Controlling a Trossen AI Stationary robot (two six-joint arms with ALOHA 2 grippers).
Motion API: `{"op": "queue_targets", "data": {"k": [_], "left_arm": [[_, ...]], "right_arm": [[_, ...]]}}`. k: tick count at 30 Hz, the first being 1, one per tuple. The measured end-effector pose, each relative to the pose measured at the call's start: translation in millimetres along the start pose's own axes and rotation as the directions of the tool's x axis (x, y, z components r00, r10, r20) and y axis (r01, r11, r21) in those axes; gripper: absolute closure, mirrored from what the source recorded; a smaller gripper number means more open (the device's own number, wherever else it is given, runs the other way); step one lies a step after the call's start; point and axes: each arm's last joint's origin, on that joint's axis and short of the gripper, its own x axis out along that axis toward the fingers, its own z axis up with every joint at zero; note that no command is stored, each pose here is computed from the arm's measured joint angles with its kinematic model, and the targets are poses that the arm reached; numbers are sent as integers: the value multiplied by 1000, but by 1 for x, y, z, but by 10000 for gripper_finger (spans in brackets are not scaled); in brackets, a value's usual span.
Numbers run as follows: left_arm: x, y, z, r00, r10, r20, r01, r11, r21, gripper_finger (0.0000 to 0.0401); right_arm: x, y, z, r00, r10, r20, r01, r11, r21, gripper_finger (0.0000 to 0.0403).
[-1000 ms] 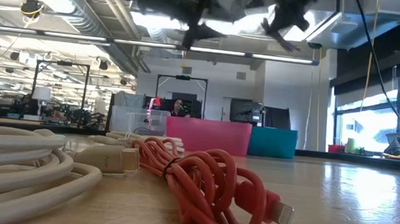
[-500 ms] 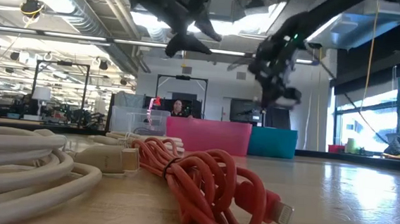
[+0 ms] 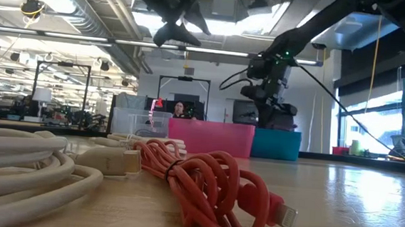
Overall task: Pick & Place USB Port
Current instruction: Put the purple USB cable into the blue bin, then put the white USB cable into the red bin
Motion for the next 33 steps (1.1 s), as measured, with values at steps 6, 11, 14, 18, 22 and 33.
{"op": "queue_targets", "data": {"k": [6,11,14,18,22,33], "left_arm": [[-5,-1,1,1000,0,6,0,1000,0,203],[-5,0,1,1000,3,-2,-3,1000,0,203],[-5,0,0,1000,6,-9,-6,1000,-1,203],[-5,1,-2,999,15,-32,-16,1000,-4,203],[-6,1,-3,999,19,-41,-20,1000,-10,203],[-7,-4,-20,981,10,-194,-12,1000,-9,203]], "right_arm": [[12,1,1,999,-33,-13,33,999,21,388],[27,3,0,998,-38,-56,39,999,23,388],[32,6,1,998,-46,-47,47,999,15,388],[33,10,1,998,-40,-38,40,999,0,344],[33,10,1,998,-38,-41,38,999,-8,270],[-27,17,-4,982,-137,127,151,983,-108,171]]}}
